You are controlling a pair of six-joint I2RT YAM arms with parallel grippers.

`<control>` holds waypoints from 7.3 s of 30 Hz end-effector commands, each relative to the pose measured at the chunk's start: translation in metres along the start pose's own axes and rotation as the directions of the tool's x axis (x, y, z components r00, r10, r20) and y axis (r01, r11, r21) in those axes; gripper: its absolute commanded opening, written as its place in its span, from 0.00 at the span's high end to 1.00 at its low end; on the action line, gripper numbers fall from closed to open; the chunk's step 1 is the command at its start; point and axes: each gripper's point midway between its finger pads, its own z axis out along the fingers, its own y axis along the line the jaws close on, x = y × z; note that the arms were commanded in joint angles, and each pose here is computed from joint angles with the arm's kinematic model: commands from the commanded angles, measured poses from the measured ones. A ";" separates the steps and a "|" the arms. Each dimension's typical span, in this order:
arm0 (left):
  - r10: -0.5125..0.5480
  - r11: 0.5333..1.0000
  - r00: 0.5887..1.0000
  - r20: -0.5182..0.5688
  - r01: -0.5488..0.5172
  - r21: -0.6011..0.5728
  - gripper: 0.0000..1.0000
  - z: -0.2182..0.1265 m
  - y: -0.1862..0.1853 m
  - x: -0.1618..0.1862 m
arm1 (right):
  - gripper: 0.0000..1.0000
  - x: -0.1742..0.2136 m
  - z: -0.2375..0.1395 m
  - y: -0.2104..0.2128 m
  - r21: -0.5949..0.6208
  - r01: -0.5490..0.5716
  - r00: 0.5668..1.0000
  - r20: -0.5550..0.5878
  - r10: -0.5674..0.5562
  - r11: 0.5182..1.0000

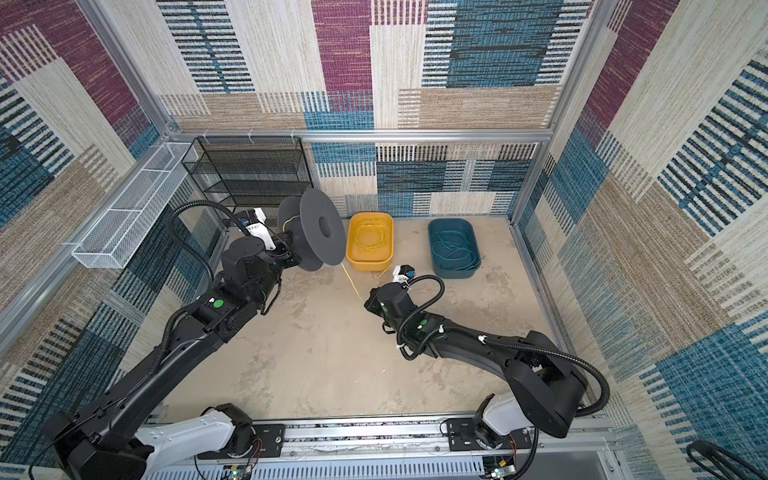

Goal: Wrap the cables

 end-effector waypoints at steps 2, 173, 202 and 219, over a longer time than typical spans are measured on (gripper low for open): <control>0.024 0.995 1.000 0.018 -0.022 -0.097 1.00 0.004 0.014 -0.002 | 1.00 -0.021 -0.020 0.016 0.041 0.113 0.987 0.114 -0.117 0.993; 0.624 0.760 0.462 -0.631 -0.547 0.351 1.00 -0.019 -0.040 0.208 | 0.62 0.064 -0.172 0.127 -0.373 0.818 0.549 0.284 -0.786 0.438; 0.603 0.781 0.492 -0.628 -0.522 0.341 1.00 -0.023 -0.038 0.197 | 0.48 0.118 -0.114 0.129 -0.170 0.944 0.323 0.278 -0.905 0.284; 0.603 0.781 0.501 -0.621 -0.528 0.333 1.00 -0.024 -0.035 0.196 | 0.98 0.121 -0.115 0.135 -0.216 0.923 0.370 0.272 -0.888 0.319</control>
